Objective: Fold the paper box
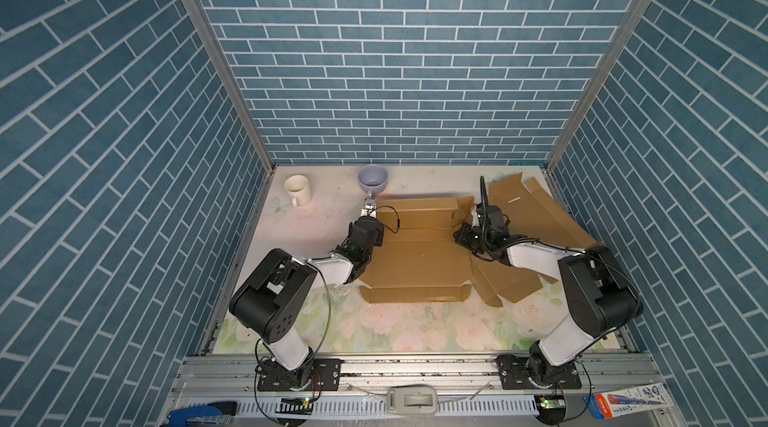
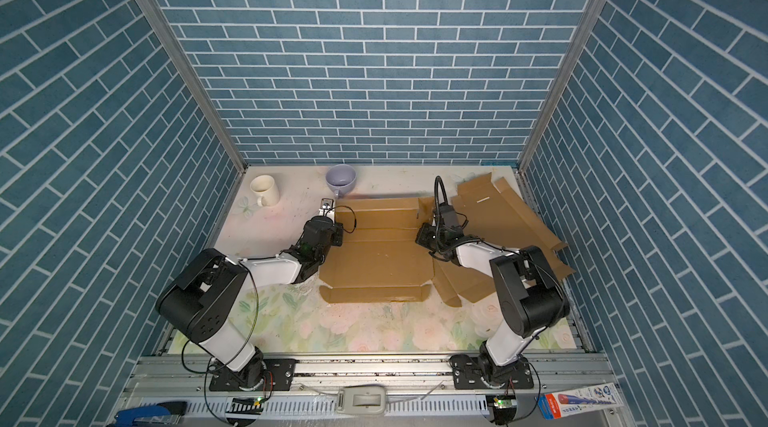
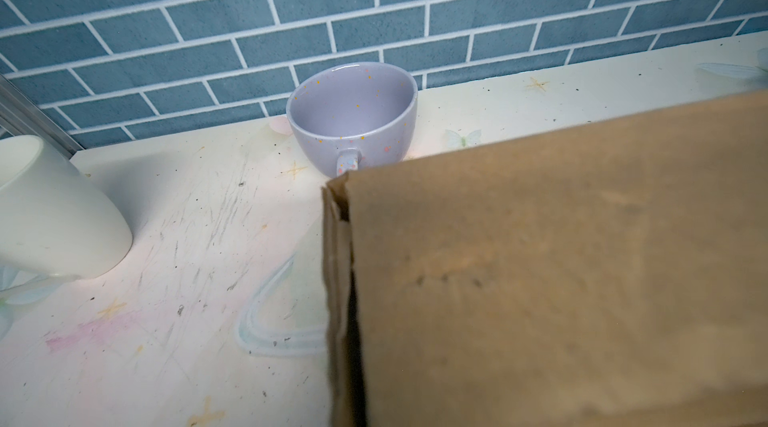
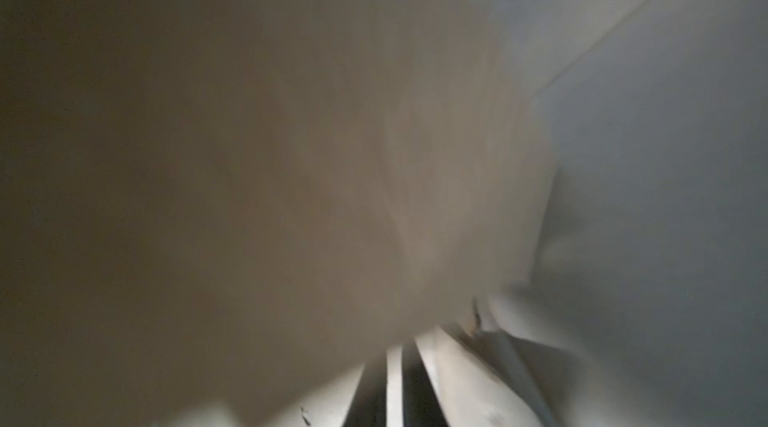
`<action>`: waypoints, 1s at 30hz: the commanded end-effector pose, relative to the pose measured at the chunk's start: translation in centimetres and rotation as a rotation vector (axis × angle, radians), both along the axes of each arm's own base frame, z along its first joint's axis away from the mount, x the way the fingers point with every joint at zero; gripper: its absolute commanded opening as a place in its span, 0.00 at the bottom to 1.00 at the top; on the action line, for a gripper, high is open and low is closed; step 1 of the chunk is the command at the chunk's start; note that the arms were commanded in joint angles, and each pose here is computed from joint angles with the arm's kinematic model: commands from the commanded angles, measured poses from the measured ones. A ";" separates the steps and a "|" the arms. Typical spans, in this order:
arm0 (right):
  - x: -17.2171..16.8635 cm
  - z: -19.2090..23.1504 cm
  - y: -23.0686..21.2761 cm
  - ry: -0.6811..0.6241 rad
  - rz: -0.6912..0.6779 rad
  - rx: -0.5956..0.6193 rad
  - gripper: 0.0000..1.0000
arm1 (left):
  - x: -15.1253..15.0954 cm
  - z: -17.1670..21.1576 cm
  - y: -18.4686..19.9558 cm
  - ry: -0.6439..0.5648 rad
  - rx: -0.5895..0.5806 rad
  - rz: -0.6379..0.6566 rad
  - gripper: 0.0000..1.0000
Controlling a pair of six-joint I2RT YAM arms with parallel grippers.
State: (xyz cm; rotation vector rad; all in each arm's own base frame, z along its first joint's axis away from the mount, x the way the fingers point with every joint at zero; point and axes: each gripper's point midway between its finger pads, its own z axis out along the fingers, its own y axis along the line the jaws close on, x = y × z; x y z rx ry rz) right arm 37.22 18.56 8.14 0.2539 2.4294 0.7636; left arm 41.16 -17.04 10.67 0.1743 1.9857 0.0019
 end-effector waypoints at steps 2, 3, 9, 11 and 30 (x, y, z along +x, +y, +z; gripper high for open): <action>-1.1 3.7 -2.7 -0.076 0.074 -0.100 0.17 | -1.5 -3.8 0.4 0.132 0.078 -0.038 0.00; -1.3 4.2 -3.2 -0.086 0.076 -0.122 0.19 | -1.5 -3.8 0.3 0.132 0.077 -0.038 0.00; -0.7 7.3 -7.2 -0.148 0.024 -0.265 0.46 | -1.5 -3.9 0.6 0.139 0.081 -0.037 0.00; -0.3 7.7 -7.4 -0.159 0.050 -0.315 0.55 | -1.5 -3.9 0.6 0.140 0.081 -0.036 0.00; 2.7 6.7 -3.4 -0.237 0.269 -0.538 0.22 | -1.4 -4.0 1.1 0.151 0.063 -0.022 0.00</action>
